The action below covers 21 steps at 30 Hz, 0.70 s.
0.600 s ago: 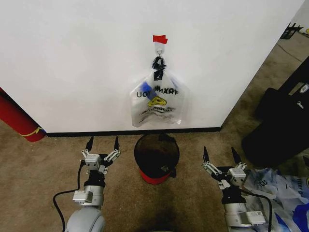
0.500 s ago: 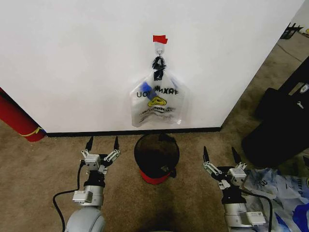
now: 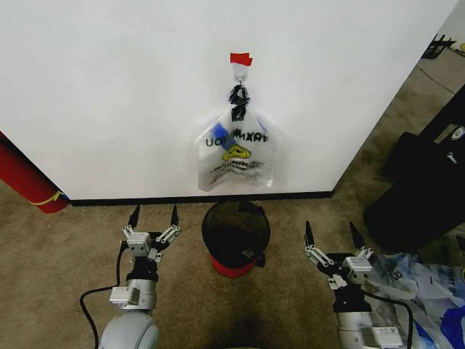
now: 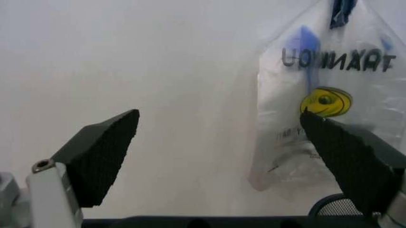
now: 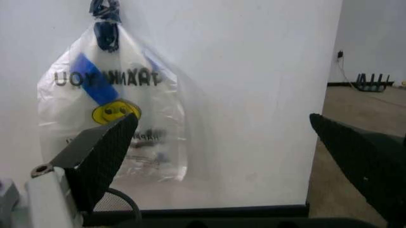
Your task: Pick up the garbage bag from the wall and place it over the trash bin.
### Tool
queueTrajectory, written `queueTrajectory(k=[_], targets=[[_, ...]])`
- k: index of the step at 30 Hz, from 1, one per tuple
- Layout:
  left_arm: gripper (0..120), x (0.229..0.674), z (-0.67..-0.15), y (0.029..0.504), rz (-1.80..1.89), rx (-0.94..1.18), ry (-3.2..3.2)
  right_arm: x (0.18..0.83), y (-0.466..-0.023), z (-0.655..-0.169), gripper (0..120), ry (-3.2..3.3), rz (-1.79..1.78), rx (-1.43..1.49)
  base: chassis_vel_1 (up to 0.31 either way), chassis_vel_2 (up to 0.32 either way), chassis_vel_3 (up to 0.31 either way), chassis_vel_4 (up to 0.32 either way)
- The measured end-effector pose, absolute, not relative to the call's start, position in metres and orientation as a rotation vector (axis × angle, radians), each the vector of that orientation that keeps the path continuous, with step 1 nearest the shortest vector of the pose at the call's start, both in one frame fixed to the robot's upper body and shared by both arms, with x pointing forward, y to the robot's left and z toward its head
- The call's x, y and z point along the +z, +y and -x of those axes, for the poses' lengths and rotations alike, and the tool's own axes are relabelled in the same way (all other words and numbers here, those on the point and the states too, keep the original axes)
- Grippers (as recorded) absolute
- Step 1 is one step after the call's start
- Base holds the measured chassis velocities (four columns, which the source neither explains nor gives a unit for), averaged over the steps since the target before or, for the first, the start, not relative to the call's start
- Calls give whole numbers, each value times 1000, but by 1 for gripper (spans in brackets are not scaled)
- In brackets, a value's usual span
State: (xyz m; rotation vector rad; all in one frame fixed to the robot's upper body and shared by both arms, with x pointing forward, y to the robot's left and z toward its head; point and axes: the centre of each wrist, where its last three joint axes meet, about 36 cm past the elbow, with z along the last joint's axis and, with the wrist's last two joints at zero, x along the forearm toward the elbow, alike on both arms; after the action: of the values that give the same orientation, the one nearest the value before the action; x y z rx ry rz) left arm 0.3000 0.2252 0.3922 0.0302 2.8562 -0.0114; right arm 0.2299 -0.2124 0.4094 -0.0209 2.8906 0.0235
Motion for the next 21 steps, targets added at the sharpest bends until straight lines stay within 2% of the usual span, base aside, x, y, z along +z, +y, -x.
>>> queueTrajectory(k=[21], targets=[[100, 398, -299, 227, -39, -2, 2855, 406, -215, -236, 100, 2910, 19, 55, 0, 0, 0, 0]])
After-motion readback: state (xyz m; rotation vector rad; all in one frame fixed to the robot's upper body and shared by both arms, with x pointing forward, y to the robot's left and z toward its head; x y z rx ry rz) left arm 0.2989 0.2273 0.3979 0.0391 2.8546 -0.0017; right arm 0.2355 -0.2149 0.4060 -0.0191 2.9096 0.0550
